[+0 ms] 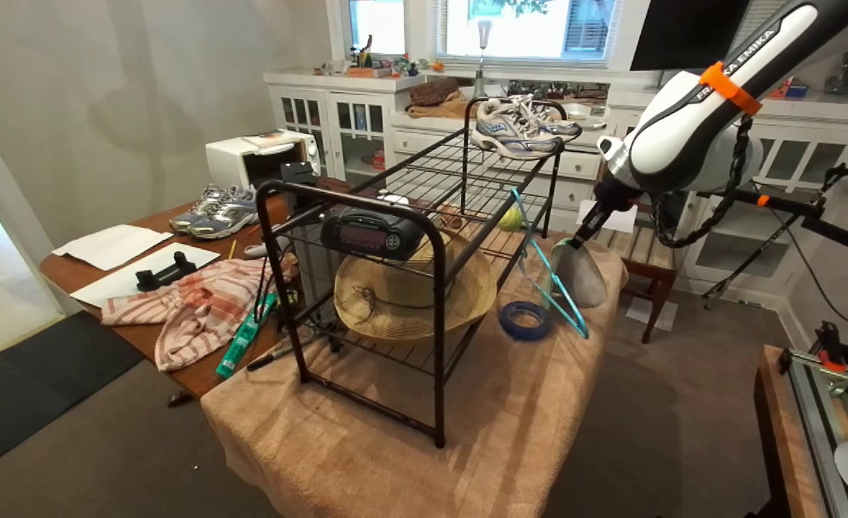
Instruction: Put the green towel on the hanger
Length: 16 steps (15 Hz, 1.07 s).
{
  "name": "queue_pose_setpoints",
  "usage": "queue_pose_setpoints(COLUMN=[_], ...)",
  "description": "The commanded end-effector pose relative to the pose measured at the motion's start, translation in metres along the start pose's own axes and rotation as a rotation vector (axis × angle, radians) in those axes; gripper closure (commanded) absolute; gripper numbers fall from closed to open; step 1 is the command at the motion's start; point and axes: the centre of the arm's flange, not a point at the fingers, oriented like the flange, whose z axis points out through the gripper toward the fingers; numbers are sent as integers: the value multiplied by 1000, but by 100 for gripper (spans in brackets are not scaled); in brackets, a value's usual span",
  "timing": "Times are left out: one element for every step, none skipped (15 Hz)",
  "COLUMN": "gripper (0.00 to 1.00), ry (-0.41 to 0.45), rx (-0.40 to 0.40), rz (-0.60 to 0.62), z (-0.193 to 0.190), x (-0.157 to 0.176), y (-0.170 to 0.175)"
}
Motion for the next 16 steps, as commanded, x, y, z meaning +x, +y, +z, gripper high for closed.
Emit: queue_pose_setpoints(gripper=[99, 99, 99, 99, 99, 99, 99, 99, 99, 99, 99, 99, 99, 99, 99, 99], ry=[38, 50, 65, 79, 102, 115, 141, 164, 191, 217, 243, 270, 295, 306, 307, 312], rx=[-12, -14, -18, -24, -33, -35, -35, -27, -10, 1, 18, 28, 39, 46, 54, 59], rz=[-40, -61, -93, -122, -150, -171, -194, -217, -242, -263, -288, -305, -328, -350, -371, -385], z=[-37, -41, -44, -48, -50, -54, -58, -62, -65, -68, -70, -73, -76, -77, -78, -79], x=[-4, -1, 0, 2, 3, 5, 7, 9, 11, 15, 19, 24, 28, 32, 35, 35], y=[-15, -19, -23, -27, -30, -33, -36, -39, -42, -45, -50, -54, -58, -61, -62, -61])
